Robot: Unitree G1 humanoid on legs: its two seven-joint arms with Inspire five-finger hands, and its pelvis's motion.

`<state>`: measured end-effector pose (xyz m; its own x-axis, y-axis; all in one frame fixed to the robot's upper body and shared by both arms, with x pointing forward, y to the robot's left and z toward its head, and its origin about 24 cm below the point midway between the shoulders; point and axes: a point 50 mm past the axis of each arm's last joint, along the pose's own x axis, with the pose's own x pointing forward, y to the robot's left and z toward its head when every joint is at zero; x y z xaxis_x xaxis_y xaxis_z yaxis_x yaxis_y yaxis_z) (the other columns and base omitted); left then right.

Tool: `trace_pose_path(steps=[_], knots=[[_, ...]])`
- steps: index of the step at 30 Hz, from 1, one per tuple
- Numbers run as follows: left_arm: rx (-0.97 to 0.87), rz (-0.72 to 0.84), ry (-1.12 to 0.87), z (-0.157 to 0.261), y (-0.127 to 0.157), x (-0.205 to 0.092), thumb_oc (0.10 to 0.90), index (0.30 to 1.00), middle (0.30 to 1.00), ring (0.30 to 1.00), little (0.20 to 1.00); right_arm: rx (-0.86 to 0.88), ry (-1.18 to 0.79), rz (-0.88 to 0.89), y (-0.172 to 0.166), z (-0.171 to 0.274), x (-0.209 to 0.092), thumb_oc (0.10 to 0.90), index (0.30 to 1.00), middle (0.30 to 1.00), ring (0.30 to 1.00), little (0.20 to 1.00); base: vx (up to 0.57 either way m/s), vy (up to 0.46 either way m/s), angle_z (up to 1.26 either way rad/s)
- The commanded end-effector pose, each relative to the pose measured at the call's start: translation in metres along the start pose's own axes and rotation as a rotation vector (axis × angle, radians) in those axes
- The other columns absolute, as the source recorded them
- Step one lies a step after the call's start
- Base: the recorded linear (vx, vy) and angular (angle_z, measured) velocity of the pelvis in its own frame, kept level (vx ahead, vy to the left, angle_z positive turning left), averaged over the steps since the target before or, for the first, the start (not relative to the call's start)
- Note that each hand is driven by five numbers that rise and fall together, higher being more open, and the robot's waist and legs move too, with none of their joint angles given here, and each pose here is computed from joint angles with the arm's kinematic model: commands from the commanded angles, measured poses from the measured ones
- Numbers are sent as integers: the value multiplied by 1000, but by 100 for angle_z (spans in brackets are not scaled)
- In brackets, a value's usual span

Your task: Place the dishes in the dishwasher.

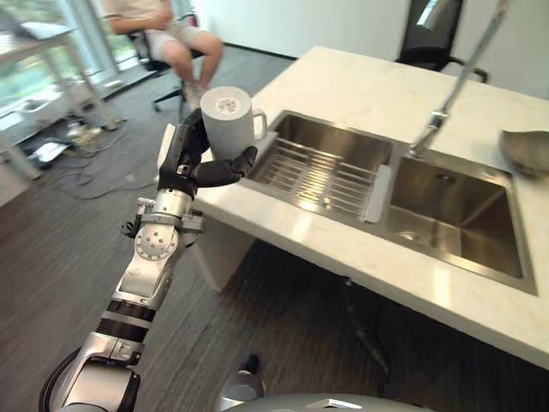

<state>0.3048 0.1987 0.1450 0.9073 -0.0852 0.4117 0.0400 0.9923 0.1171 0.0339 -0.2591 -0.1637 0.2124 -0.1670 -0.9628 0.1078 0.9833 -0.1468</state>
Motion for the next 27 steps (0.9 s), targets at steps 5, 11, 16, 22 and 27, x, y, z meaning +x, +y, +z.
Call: trace_pose_path(steps=[5,11,16,22,27], knots=[[-21,-19,-212,44,20,-5,400,300,300,300,300,11,-5,-67,-20,5,-2,800,900,900,900,900,-255,109,135],[1,-13,-131,31,34,-32,400,300,300,300,300,74,18,-93,-26,2,-3,800,900,900,900,900,-146,219,97],[115,-102,-106,35,30,-44,400,300,300,300,300,83,86,-90,-29,-22,-7,800,900,900,900,900,-208,463,135],[61,-287,-5,9,-18,-52,400,300,300,300,300,11,107,-67,-17,-19,-4,800,900,900,900,900,26,503,127],[60,-379,-53,12,-52,-33,400,300,300,300,300,76,-191,37,24,66,5,800,900,900,900,900,163,214,262]])
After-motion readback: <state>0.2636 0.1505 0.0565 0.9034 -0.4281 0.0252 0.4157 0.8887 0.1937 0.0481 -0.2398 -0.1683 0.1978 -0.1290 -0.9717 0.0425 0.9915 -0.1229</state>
